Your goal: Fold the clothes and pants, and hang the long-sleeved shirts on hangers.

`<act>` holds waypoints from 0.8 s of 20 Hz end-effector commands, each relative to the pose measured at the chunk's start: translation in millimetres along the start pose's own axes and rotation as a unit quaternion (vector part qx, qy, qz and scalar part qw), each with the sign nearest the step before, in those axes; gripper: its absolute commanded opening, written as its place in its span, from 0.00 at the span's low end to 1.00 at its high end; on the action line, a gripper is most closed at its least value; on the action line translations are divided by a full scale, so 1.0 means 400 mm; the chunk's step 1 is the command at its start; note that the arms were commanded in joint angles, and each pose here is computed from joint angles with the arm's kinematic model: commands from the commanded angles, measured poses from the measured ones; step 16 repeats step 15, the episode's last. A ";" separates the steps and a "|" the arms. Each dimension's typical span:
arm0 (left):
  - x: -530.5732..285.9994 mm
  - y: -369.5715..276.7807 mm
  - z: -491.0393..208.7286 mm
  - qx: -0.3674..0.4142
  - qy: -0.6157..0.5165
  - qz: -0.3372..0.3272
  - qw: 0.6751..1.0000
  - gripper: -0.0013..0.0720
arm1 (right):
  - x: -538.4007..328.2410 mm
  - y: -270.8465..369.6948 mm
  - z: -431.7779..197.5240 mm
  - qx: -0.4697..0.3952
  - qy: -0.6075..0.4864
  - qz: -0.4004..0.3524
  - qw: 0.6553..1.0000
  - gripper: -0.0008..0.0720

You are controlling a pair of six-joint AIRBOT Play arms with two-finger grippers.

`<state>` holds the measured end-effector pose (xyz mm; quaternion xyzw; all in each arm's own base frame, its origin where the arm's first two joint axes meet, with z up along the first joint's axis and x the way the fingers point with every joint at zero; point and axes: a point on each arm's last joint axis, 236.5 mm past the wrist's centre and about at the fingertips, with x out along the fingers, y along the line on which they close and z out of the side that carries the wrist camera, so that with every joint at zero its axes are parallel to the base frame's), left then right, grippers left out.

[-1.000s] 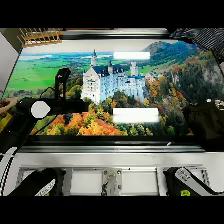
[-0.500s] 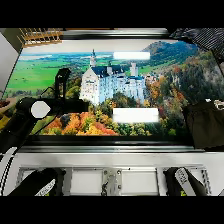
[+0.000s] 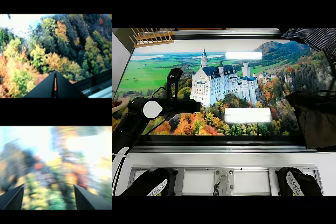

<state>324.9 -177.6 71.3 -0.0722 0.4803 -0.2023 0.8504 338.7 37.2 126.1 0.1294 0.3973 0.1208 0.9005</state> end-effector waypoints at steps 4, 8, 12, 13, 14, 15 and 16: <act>0.000 -0.001 0.002 0.000 -0.002 -0.001 1.000 0.02 | 0.076 0.223 -0.082 -0.087 0.062 0.109 0.988 0.85; 0.000 -0.001 0.002 0.000 -0.002 -0.001 1.000 0.02 | 0.079 0.228 -0.086 -0.088 0.066 0.112 0.988 0.04; 0.000 -0.001 0.002 0.000 -0.002 -0.001 1.000 0.02 | 0.079 0.228 -0.085 -0.087 0.065 0.112 0.988 0.04; 0.001 -0.001 0.002 0.000 -0.002 -0.001 1.000 0.02 | 0.079 0.228 -0.086 -0.087 0.066 0.112 0.988 0.04; 0.000 -0.001 0.002 0.000 -0.002 -0.001 1.000 0.02 | 0.079 0.228 -0.086 -0.087 0.066 0.112 0.988 0.04; 0.001 -0.001 0.002 0.000 -0.002 -0.001 1.000 0.02 | 0.079 0.228 -0.085 -0.088 0.065 0.112 0.988 0.04; 0.001 -0.001 0.002 0.000 -0.002 -0.001 1.000 0.02 | 0.079 0.228 -0.085 -0.088 0.065 0.112 0.988 0.04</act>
